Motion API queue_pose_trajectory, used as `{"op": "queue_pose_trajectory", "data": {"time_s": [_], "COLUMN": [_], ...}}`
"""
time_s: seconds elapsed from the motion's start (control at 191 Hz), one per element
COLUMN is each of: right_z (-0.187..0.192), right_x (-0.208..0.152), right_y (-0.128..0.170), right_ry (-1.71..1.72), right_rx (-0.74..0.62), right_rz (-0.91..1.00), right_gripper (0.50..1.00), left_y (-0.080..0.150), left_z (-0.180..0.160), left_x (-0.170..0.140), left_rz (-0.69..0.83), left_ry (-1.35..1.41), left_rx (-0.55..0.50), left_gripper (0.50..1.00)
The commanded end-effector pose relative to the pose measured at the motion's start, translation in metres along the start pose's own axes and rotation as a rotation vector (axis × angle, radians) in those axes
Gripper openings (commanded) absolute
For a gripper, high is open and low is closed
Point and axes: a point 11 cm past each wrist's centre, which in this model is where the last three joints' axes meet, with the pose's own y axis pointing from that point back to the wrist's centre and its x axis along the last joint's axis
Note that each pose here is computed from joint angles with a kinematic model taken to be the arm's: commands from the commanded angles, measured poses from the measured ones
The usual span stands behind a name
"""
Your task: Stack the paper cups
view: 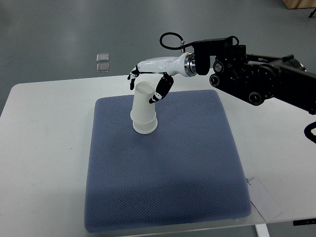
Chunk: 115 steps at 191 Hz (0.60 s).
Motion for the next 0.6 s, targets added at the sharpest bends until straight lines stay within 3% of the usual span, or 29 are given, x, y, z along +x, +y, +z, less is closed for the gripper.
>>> {"op": "queue_pose_trajectory", "data": {"time_s": [0.0, 0.204, 0.335, 0.597], "right_z": [0.002, 0.010, 0.032, 0.096], "right_x": [0.002, 0.013, 0.040, 0.047], "right_y": [0.002, 0.013, 0.041, 0.104], "right_ry": [-0.001, -0.017, -0.087, -0.429], "right_rx": [-0.003, -0.014, -0.043, -0.099], "right_rz": [0.004, 0.045, 0.159, 0.366], "right_gripper": [0.868, 0.868, 0.866, 0.862], "left_y": [0.000, 0.000, 0.000, 0.000], "left_z": [0.000, 0.000, 0.000, 0.000], "left_x": [0.000, 0.000, 0.000, 0.000], "left_rz": [0.000, 0.000, 0.000, 0.000], "left_ry": [0.000, 0.000, 0.000, 0.000], "left_rx": [0.000, 0.000, 0.000, 0.000], "left_gripper": [1.000, 1.000, 1.000, 1.000]}}
